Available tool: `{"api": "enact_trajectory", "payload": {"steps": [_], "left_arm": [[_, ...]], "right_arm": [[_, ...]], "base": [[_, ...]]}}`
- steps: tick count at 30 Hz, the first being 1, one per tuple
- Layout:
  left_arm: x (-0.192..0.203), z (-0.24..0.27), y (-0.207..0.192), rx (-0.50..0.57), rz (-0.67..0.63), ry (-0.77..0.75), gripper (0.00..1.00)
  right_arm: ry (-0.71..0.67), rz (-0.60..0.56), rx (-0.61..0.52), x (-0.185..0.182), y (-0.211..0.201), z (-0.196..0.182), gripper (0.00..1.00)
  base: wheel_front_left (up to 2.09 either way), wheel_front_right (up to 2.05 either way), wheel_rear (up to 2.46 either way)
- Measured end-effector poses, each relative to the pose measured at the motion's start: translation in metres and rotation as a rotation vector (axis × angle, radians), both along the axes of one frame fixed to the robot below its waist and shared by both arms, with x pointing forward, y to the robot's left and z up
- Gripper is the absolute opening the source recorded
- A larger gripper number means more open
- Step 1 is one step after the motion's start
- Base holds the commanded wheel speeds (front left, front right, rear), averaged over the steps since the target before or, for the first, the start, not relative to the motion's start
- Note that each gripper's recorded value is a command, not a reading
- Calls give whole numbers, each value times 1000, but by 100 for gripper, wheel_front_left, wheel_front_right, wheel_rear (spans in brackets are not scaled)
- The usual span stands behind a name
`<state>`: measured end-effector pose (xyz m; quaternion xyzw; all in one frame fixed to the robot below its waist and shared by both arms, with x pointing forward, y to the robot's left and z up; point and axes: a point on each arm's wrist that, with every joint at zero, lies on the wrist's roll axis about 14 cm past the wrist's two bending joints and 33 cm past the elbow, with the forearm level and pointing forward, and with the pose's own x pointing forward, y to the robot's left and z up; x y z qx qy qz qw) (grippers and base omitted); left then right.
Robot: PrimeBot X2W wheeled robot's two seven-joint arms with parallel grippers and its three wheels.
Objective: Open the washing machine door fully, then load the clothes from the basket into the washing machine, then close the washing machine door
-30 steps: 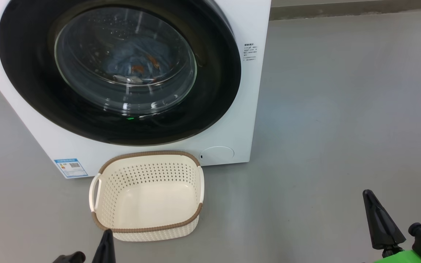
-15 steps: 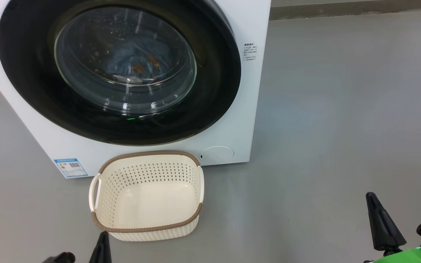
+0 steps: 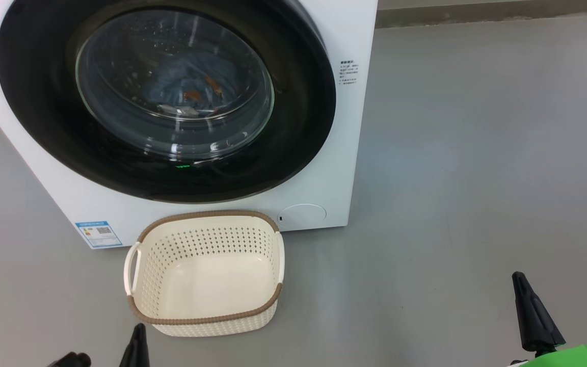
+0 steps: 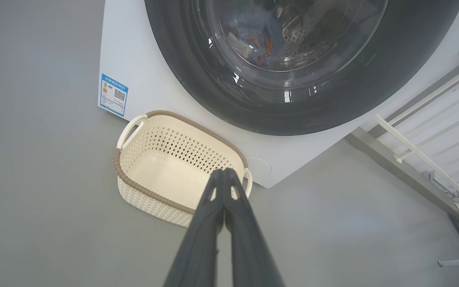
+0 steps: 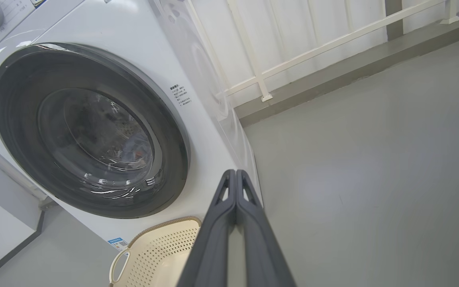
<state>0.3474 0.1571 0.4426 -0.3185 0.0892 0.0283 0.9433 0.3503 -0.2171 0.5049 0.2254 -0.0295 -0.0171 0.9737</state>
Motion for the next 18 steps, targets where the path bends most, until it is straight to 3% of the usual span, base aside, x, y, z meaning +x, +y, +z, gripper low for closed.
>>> {"api": "enact_trajectory", "payload": {"steps": [18], "left_arm": [[4, 1, 6, -175, 38, 15, 0]], "right_arm": [[27, -13, 212, 5, 0, -7, 0]], "base": [[0, 0, 0]]}}
